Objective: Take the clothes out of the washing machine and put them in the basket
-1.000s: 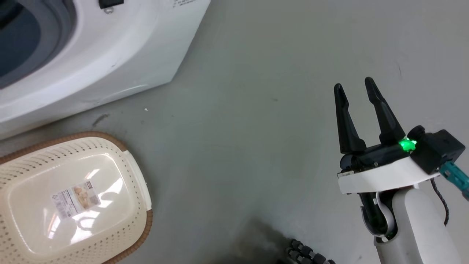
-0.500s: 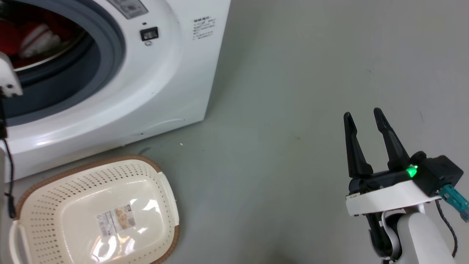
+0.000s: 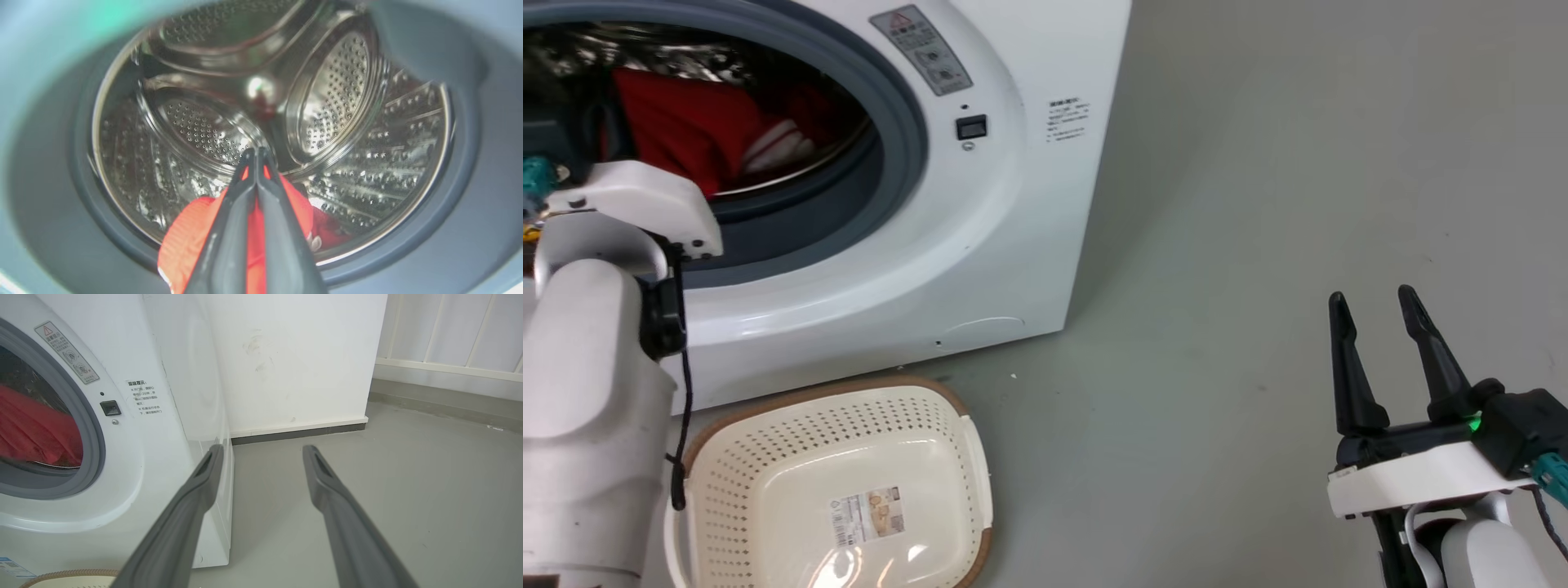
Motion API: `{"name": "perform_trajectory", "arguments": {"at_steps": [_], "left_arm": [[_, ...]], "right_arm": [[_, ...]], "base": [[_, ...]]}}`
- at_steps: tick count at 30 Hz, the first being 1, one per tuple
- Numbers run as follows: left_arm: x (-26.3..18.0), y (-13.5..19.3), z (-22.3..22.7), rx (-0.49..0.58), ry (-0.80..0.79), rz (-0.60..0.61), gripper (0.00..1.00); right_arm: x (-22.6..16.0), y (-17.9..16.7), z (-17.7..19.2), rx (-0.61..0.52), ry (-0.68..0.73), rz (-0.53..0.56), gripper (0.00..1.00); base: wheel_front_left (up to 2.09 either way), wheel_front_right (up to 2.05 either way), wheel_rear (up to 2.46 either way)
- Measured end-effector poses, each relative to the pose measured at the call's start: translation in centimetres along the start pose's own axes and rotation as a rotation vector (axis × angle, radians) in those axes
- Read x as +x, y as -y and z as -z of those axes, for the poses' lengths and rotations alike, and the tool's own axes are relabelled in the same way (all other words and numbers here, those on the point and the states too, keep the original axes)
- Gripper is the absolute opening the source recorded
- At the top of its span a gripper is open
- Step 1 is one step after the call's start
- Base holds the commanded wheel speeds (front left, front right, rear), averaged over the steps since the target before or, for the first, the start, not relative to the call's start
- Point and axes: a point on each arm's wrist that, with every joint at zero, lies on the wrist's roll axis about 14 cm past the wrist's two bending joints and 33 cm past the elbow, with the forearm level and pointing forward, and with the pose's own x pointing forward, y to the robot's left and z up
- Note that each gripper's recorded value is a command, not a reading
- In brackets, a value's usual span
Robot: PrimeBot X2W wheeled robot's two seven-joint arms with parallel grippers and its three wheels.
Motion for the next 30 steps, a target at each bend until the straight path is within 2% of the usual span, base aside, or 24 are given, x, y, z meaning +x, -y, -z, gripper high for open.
{"name": "perform_trajectory", "arguments": {"at_steps": [11,19,25,30], "left_arm": [[-4.4,-0.3,-5.5,-0.046,0.170,-0.001,0.00],[-9.1,0.5,-6.5,-0.086,0.202,-0.001,0.00],[-12.9,1.1,-4.7,-0.116,0.128,-0.004,0.00],[-16.3,1.7,-0.5,-0.168,-0.023,-0.024,0.00]], "right_arm": [[0.4,-2.3,-1.1,0.002,0.017,-0.072,1.00],[0.9,-3.9,-1.3,-0.001,0.013,-0.120,1.00],[1.3,-5.3,-1.3,-0.003,0.006,-0.159,1.00],[1.6,-6.2,-1.3,-0.002,0.002,-0.186,1.00]], "base": [[0.00,0.00,0.00],[0.00,0.00,0.00],[0.00,0.00,0.00],[0.00,0.00,0.00]]}}
